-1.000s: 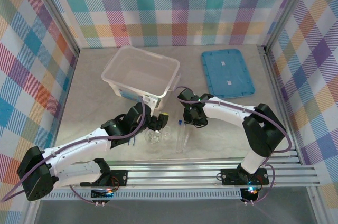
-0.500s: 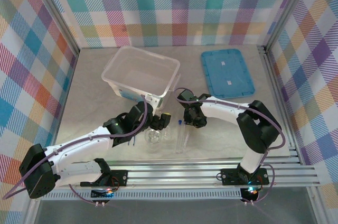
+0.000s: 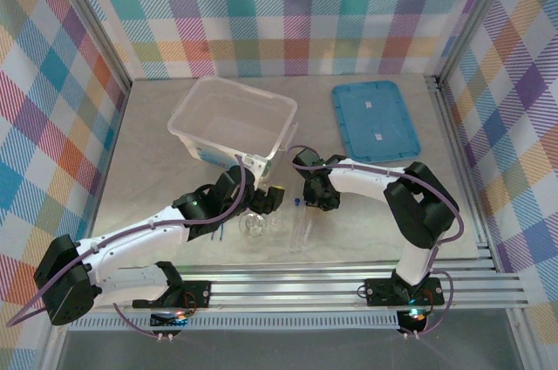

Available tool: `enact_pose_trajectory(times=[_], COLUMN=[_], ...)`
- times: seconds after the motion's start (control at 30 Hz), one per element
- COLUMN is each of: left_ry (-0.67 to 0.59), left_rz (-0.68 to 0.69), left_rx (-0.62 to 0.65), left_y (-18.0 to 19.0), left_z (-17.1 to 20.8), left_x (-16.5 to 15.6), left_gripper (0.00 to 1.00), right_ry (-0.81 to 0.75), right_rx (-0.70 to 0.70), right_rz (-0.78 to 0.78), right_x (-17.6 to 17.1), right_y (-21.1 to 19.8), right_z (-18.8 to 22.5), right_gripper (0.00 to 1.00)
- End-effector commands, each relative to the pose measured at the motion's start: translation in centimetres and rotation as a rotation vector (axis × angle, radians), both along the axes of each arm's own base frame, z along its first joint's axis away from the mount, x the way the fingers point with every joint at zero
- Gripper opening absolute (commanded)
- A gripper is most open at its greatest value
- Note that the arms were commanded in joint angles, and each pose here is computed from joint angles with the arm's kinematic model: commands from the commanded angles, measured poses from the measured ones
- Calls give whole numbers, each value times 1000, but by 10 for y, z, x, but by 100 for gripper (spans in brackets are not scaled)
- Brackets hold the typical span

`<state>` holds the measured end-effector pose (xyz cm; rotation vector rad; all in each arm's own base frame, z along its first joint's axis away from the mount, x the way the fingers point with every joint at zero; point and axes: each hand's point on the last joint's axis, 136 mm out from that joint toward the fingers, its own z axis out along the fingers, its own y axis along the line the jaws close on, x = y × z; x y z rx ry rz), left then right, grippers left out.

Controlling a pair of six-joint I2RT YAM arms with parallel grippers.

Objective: Organize the chemistry lab equipment

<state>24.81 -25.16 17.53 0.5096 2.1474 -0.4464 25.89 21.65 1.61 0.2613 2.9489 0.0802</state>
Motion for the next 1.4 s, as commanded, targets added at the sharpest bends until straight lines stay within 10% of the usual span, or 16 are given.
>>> enact_pose_trajectory(times=[0.0,0.63,1.37], left_ry=[-12,8,52], left_rz=[-7,-17,-111], left_rx=[-33,-18,-141], left_y=[-8,-9,-40], left_z=[13,11,32], left_x=[0,-1,-7], left_gripper=[85,93,99], right_ry=[29,15,-331], right_rx=[-19,-29,11], right_rz=[-12,-21,-14], right_x=[-3,0,26], right_y=[-4,-22,-42], right_z=[-12,-14,110], right_gripper=[29,12,10])
